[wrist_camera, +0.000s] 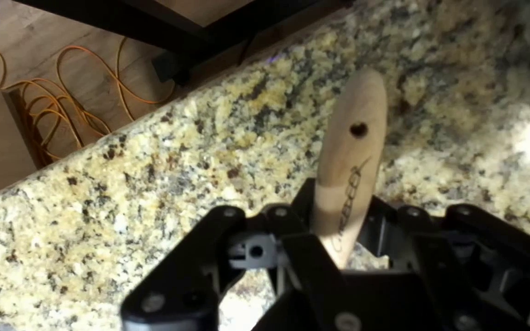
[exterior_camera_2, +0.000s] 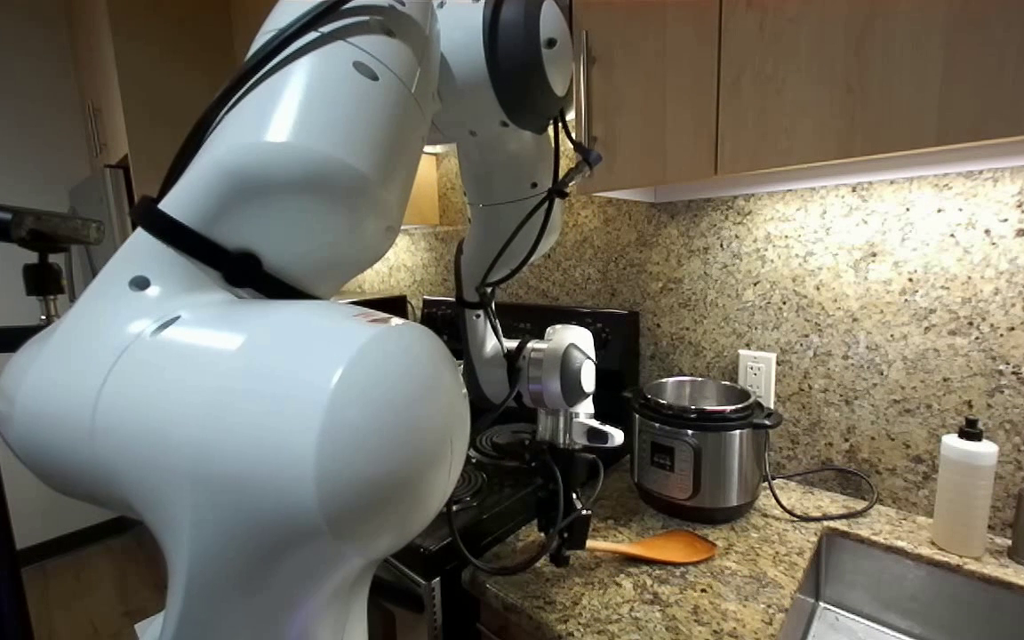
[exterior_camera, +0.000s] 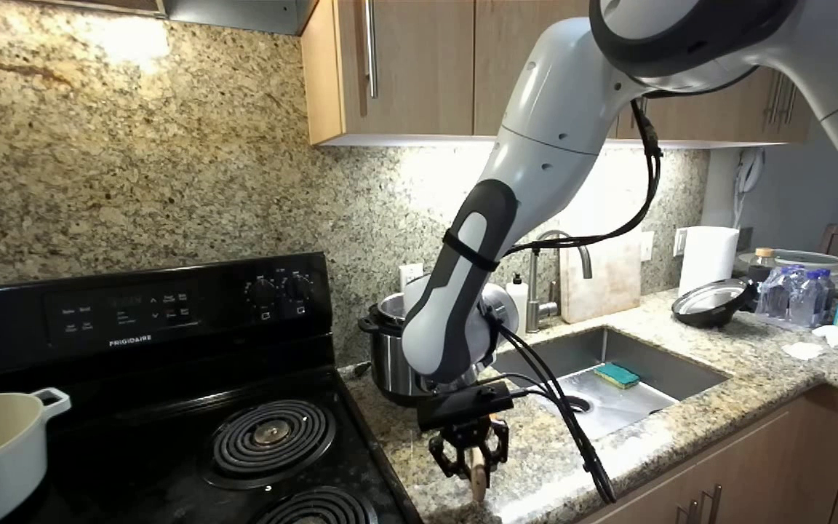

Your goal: Put the wooden spatula inside the rice cooker

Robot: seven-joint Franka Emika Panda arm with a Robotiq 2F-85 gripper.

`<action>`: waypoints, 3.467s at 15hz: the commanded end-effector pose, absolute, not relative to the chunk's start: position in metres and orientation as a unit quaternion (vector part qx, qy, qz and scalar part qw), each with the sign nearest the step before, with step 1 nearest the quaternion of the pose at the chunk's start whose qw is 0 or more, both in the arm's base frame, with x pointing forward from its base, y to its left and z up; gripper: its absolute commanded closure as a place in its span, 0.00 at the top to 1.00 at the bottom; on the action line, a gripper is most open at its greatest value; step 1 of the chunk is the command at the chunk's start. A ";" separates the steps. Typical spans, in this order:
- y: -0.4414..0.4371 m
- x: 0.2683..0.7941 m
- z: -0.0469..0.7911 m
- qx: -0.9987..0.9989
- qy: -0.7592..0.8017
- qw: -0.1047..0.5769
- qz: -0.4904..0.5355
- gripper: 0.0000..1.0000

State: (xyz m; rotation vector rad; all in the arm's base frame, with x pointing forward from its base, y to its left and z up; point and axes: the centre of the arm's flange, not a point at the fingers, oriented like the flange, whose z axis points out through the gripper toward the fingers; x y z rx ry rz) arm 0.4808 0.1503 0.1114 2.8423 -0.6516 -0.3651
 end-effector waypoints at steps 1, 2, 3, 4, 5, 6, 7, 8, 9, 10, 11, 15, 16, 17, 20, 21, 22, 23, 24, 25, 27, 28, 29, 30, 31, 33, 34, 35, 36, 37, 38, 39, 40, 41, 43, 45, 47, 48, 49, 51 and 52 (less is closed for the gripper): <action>0.140 0.469 0.098 0.963 -0.196 0.093 -0.162 0.48; 0.139 0.467 0.093 0.963 -0.191 0.085 -0.168 0.54; 0.138 0.465 0.088 0.965 -0.182 0.078 -0.174 0.62; 0.137 0.465 0.084 0.966 -0.174 0.070 -0.180 0.67; 0.135 0.463 0.080 0.966 -0.168 0.057 -0.186 0.73; 0.133 0.462 0.077 0.966 -0.165 0.050 -0.192 0.80; 0.130 0.461 0.075 0.966 -0.162 0.042 -0.195 0.86; 0.127 0.461 0.074 0.967 -0.158 0.037 -0.197 0.93; 0.125 0.461 0.074 0.967 -0.155 0.033 -0.200 0.96; 0.124 0.462 0.075 0.968 -0.145 0.030 -0.200 0.64; 0.123 0.462 0.076 0.969 -0.143 0.028 -0.200 0.60; 0.124 0.466 0.087 0.972 -0.132 0.016 -0.193 0.89; 0.124 0.465 0.090 0.974 -0.132 0.016 -0.186 0.93; 0.124 0.465 0.091 0.974 -0.134 0.014 -0.182 0.97; 0.123 0.465 0.090 0.975 -0.138 -0.002 -0.177 1.00; 0.123 0.466 0.090 0.975 -0.138 -0.006 -0.175 1.00; 0.123 0.466 0.091 0.975 -0.137 -0.011 -0.174 0.95; 0.124 0.467 0.092 0.976 -0.135 -0.014 -0.173 0.75; 0.125 0.467 0.092 0.976 -0.133 -0.017 -0.172 0.71; 0.127 0.467 0.093 0.976 -0.132 -0.019 -0.170 0.65; 0.129 0.467 0.095 0.977 -0.129 -0.023 -0.169 0.51; 0.130 0.467 0.096 0.977 -0.129 -0.022 -0.170 0.43; 0.130 0.468 0.097 0.977 -0.129 -0.022 -0.170 0.38; 0.130 0.468 0.098 0.977 -0.129 -0.022 -0.171 0.31; 0.131 0.468 0.099 0.977 -0.129 -0.022 -0.171 0.26; 0.132 0.467 0.100 0.977 -0.127 -0.023 -0.172 0.12; 0.132 0.467 0.101 0.977 -0.126 -0.022 -0.172 0.08; 0.133 0.467 0.101 0.977 -0.124 -0.022 -0.173 0.07; 0.133 0.466 0.103 0.977 -0.123 -0.021 -0.172 0.10; 0.134 0.465 0.106 0.978 -0.122 -0.020 -0.170 0.10; 0.134 0.464 0.109 0.978 -0.122 -0.020 -0.169 0.11; 0.134 0.462 0.111 0.978 -0.120 -0.022 -0.168 0.10; 0.133 0.459 0.115 0.978 -0.118 -0.024 -0.167 0.11; 0.133 0.456 0.118 0.979 -0.118 -0.026 -0.165 0.11; 0.133 0.447 0.129 0.979 -0.127 -0.035 -0.158 0.11; 0.133 0.439 0.138 0.978 -0.139 -0.045 -0.151 0.10; 0.131 0.430 0.150 0.977 -0.147 -0.050 -0.144 0.10; 0.129 0.427 0.157 0.978 -0.147 -0.050 -0.139 0.11; 0.127 0.424 0.163 0.978 -0.149 -0.049 -0.134 0.11; 0.124 0.422 0.173 0.980 -0.145 -0.048 -0.125 0.11; 0.123 0.421 0.179 0.981 -0.143 -0.050 -0.121 0.11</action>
